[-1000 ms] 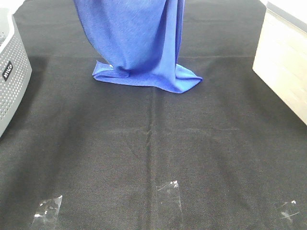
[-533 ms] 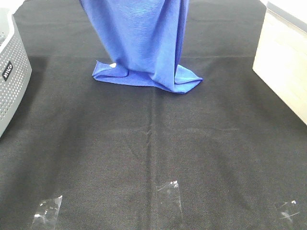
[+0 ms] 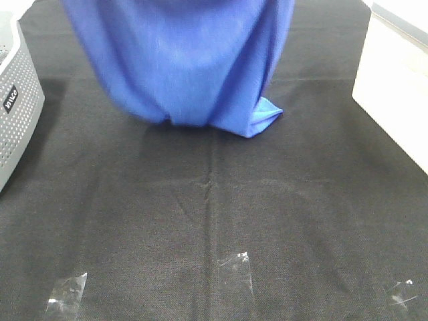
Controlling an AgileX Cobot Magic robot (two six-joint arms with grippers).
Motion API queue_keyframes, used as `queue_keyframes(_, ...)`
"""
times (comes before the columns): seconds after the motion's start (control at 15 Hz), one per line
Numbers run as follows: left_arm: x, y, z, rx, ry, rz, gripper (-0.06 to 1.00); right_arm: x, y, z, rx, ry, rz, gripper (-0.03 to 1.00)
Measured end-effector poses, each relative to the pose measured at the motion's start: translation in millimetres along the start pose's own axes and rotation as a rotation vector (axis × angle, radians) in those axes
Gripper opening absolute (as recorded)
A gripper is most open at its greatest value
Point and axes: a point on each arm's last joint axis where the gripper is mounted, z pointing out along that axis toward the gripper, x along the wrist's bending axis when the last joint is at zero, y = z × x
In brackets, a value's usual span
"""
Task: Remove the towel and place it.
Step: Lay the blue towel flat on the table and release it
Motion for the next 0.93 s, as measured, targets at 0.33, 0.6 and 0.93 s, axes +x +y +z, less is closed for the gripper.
queue_keyframes(0.33, -26, -61, 3, 0.161, -0.037, -0.048, 0.0, 7, -61, -7, 0.107, 0.007, 0.047, 0.01)
queue_keyframes(0.6, -30, -90, -4, 0.204, -0.043, -0.106, 0.0, 11, -96, -8, 0.163, 0.021, 0.079, 0.01)
queue_keyframes(0.93, -42, -147, -7, 0.285, -0.137, -0.197, 0.0, 10, -141, 7, 0.274, 0.057, 0.147, 0.01)
